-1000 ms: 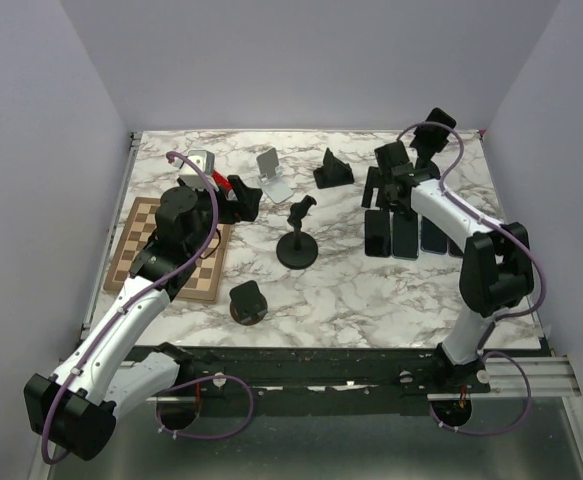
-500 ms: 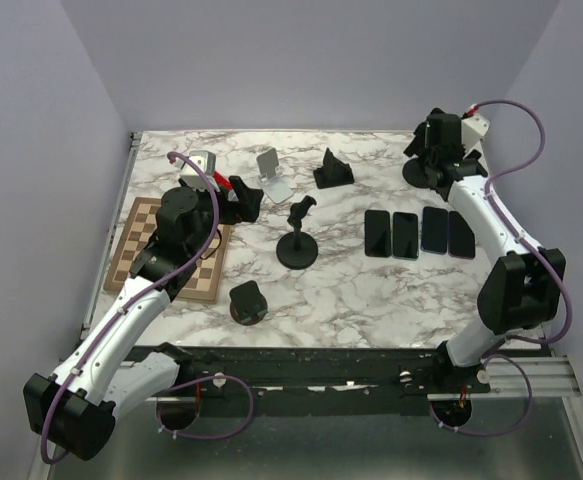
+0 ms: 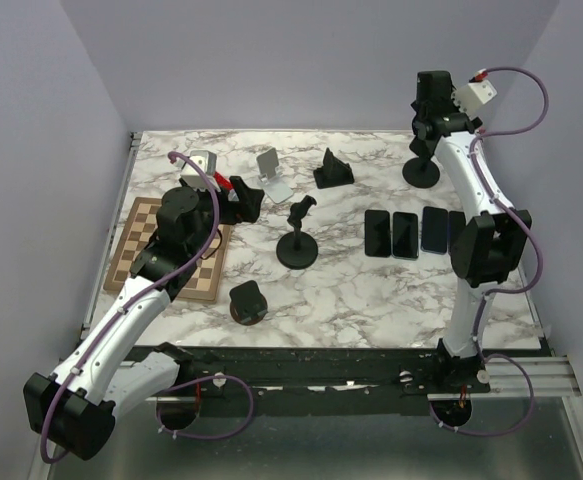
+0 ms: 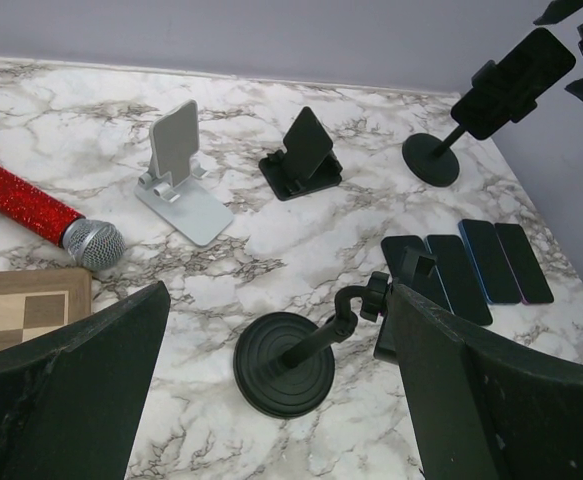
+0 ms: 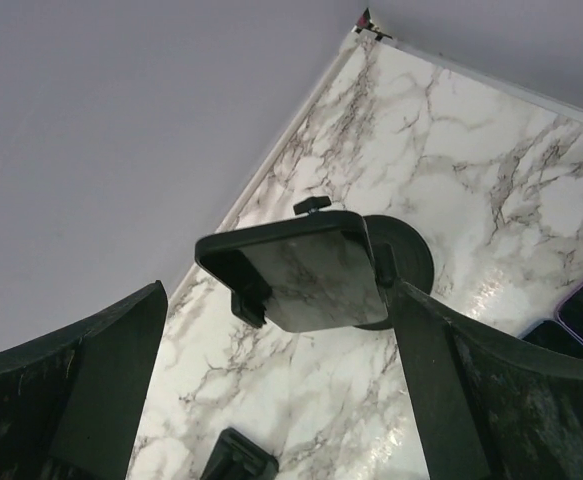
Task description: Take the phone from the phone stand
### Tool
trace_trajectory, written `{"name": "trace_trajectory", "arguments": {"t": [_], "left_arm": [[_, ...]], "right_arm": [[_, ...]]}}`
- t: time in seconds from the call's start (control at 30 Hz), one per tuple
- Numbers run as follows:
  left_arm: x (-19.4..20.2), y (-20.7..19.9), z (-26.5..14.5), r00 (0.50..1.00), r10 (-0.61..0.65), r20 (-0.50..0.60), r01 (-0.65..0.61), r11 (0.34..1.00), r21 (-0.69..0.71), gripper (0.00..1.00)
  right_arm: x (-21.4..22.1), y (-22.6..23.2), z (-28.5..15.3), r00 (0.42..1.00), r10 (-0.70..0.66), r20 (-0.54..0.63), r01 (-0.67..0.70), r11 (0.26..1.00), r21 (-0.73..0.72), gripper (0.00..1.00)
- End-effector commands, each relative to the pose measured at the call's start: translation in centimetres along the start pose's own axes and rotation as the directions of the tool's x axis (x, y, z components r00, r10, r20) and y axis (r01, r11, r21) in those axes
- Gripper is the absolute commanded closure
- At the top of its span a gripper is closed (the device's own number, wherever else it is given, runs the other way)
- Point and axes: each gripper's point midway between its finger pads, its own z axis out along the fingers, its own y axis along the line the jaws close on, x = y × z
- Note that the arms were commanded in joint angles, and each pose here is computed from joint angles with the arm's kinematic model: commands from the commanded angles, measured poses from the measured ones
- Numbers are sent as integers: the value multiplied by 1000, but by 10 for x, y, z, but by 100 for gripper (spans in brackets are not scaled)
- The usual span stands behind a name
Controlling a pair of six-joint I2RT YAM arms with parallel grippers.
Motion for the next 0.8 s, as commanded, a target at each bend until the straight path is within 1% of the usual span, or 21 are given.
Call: {"name": "trace_trajectory", "arguments": {"t": [0.0, 0.13, 0.23, 0.37, 0.47, 0.63, 0.77], "left_arm": [[-6, -8, 1, 1000, 1, 10, -1, 1000, 27, 2], [-5, -8, 1, 1000, -1, 5, 1, 1000, 27, 2], [-4, -9, 2, 1000, -3, 1, 3, 1000, 30, 2], [-3, -10, 3, 1000, -5, -6, 6, 999, 34, 2], [-2, -11, 3, 1000, -7, -9, 7, 999, 37, 2], [-2, -11, 3, 1000, -5, -9, 5, 999, 37, 2], [-1, -11, 4, 1000, -6, -13, 7, 999, 36, 2]], "right_arm": [[-3, -7, 11, 999, 2, 47, -7, 995, 102, 0], [5, -16, 24, 998, -39, 57, 30, 987, 155, 0], [9, -24, 34, 997, -57, 55, 47, 985, 167, 0], [12, -23, 46, 994, -95, 52, 87, 986, 143, 0], [16, -13, 56, 988, -148, 39, 144, 986, 80, 0], [20, -9, 64, 976, -217, 29, 215, 975, 65, 0], [27, -9, 67, 970, -245, 11, 244, 968, 54, 0]]}}
